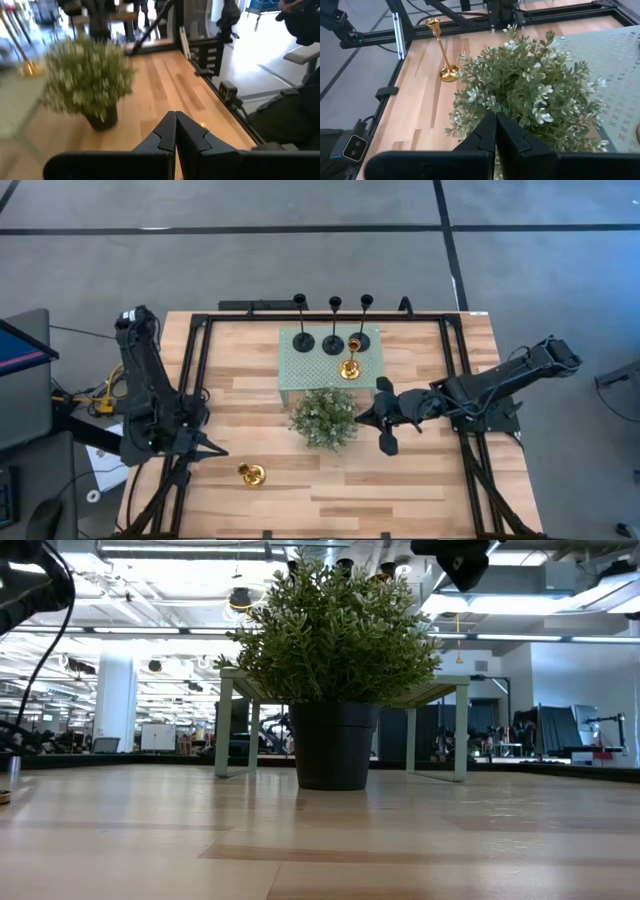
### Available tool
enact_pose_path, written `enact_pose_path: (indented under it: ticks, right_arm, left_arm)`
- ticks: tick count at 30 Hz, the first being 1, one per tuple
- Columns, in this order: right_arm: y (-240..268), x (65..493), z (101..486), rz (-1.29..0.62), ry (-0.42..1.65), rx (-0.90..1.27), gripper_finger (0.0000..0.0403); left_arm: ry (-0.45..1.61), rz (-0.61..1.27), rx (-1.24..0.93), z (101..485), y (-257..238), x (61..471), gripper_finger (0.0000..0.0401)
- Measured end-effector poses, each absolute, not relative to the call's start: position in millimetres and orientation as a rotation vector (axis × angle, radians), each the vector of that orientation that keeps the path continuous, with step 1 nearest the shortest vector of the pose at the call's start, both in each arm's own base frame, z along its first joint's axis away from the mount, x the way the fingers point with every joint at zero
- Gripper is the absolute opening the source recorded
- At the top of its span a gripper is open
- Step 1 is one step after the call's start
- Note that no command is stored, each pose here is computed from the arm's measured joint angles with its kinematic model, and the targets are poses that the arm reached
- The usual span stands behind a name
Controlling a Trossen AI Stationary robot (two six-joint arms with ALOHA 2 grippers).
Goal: Pick & Place candle stick holders
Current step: Put the gold candle holder on the shelf
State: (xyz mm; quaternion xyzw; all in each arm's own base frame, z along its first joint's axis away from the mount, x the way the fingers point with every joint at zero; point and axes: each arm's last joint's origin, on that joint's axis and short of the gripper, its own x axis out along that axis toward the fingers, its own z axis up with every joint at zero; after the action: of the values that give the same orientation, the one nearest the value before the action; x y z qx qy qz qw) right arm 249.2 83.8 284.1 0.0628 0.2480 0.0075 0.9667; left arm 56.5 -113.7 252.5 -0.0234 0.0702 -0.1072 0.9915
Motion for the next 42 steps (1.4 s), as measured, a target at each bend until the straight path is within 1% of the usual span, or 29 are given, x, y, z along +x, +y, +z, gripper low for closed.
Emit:
enact_pose_path:
  ticks: [4, 11, 18, 29, 34, 42]
  right_arm:
    - [83.9, 249.2, 284.2, 0.016, 0.501, 0.127, 0.0]
    - [84.0, 249.3, 284.5, 0.016, 0.498, 0.128, 0.0]
    - [84.0, 249.6, 285.0, 0.017, 0.492, 0.13, 0.0]
    - [84.2, 250.2, 286.0, 0.019, 0.48, 0.134, 0.0]
    - [84.1, 250.2, 286.0, 0.018, 0.48, 0.134, 0.0]
    - [84.1, 250.2, 285.9, 0.018, 0.48, 0.134, 0.0]
  left_arm:
    - [0.215, -0.229, -0.136, 243.5, -115.7, 56.4, 0.0004]
    - [0.311, -0.264, -0.15, 229.6, -130.5, 59.0, 0.0003]
    - [0.385, -0.229, -0.124, 211.2, -146.1, 62.9, 0.0003]
    - [0.482, -0.171, -0.156, 185.7, -163.1, 67.0, 0.0006]
    - [0.491, -0.145, -0.146, 180.5, -165.3, 70.5, 0.0013]
    - [0.487, -0.123, -0.14, 180.3, -163.8, 74.6, 0.001]
